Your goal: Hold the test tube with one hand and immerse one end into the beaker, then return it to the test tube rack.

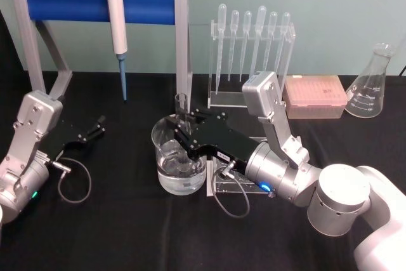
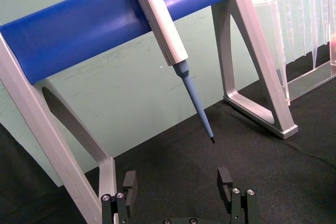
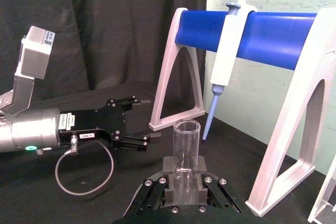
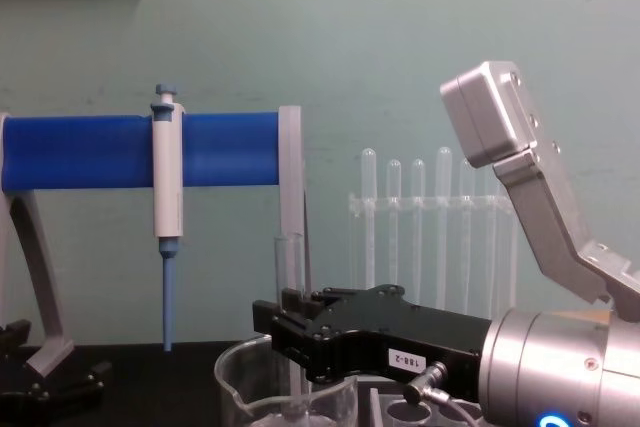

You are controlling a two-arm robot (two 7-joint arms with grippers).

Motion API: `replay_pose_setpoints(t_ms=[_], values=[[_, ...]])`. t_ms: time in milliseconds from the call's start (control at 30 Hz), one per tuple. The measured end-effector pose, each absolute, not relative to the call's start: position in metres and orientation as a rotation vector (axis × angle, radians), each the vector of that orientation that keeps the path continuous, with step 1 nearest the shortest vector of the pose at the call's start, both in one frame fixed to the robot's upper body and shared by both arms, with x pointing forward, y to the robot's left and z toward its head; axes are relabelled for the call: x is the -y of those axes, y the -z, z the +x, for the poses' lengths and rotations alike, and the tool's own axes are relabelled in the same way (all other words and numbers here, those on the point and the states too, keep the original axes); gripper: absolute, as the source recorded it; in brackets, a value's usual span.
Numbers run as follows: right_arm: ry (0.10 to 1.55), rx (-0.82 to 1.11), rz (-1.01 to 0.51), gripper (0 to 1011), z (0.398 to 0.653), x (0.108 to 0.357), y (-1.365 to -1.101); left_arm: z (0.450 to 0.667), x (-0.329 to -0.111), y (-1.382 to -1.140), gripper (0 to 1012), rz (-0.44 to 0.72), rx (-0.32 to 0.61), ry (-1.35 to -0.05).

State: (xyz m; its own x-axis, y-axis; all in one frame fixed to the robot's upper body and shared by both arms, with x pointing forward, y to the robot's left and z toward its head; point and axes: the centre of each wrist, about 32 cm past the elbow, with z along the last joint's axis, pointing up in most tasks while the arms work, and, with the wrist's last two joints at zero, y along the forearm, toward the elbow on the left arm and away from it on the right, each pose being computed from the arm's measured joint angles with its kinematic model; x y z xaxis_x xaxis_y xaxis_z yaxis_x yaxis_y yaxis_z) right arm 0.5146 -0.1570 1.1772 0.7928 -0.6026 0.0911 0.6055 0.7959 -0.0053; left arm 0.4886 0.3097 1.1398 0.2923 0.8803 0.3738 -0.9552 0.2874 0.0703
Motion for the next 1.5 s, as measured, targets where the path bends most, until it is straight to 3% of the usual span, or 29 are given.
replay_pose_setpoints(t_ms=[1500], values=[[0.650,0.086,-0.035,225,0.5146,0.1570,-1.1772,0.4886,-0.3097,-1.1398,1000,0.304,0.285,-1.248]])
